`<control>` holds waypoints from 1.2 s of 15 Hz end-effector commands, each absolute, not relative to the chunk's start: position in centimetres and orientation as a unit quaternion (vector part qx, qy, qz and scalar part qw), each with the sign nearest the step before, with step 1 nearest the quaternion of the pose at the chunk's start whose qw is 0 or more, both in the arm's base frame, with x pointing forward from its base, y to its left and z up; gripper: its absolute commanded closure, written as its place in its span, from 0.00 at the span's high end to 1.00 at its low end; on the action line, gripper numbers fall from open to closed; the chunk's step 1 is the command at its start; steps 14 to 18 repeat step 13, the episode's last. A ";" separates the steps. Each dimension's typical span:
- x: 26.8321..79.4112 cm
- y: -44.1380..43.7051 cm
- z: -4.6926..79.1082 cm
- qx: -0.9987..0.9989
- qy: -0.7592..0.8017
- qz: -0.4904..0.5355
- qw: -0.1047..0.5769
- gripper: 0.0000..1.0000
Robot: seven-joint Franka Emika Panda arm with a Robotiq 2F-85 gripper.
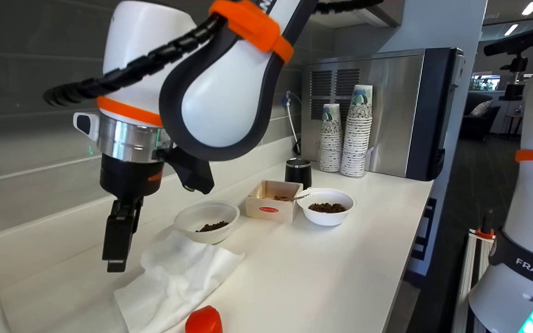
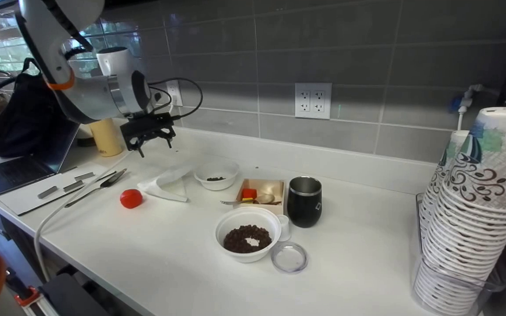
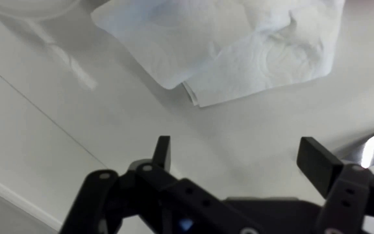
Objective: Use the napkin to wipe the surface
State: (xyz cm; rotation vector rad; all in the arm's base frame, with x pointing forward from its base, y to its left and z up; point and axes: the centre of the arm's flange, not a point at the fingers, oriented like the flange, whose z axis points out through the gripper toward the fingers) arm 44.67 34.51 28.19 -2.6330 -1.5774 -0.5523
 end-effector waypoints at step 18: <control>31.3 21.0 37.1 -0.954 -0.224 -0.180 -0.089 1.00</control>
